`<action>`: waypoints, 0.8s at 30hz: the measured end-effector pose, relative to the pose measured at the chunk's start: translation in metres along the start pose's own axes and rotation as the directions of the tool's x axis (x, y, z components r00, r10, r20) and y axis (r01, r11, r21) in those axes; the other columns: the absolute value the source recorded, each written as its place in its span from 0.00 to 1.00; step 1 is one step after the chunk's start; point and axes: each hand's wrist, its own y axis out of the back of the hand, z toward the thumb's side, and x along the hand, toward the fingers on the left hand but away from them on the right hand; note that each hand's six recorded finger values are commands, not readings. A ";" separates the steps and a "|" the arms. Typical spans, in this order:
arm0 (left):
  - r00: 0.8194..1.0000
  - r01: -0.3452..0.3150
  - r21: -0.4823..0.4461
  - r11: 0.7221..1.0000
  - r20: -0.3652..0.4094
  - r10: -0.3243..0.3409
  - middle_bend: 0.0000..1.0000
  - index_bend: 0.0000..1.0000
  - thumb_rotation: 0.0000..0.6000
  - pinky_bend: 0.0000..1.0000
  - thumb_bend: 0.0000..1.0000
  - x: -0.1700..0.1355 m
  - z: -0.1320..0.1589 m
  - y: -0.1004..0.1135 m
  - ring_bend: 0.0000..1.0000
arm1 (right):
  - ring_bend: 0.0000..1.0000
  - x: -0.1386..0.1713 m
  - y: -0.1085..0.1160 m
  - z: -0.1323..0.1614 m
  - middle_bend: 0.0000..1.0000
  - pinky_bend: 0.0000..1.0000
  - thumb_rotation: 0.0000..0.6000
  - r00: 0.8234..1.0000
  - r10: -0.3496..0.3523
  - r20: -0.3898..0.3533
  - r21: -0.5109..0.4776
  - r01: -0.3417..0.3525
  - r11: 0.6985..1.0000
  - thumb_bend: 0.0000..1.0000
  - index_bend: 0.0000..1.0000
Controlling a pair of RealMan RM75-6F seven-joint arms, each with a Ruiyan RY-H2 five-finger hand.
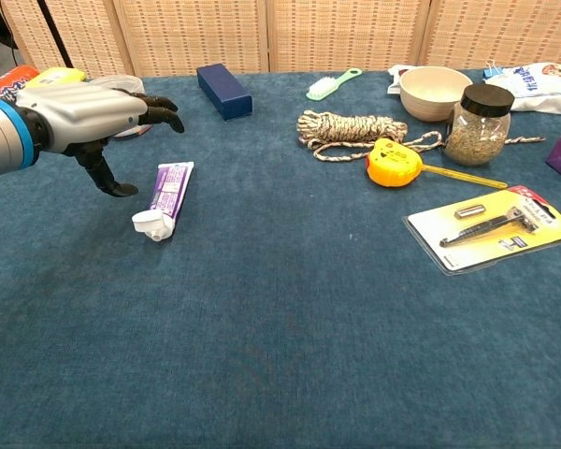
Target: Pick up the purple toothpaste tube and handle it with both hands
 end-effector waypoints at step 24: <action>0.994 0.066 0.058 0.996 0.079 -0.070 0.00 0.10 1.00 0.04 0.25 0.020 0.022 -0.025 0.00 | 0.00 0.005 0.002 -0.007 0.00 0.00 1.00 1.000 -0.005 0.025 0.002 0.005 1.000 0.46 0.05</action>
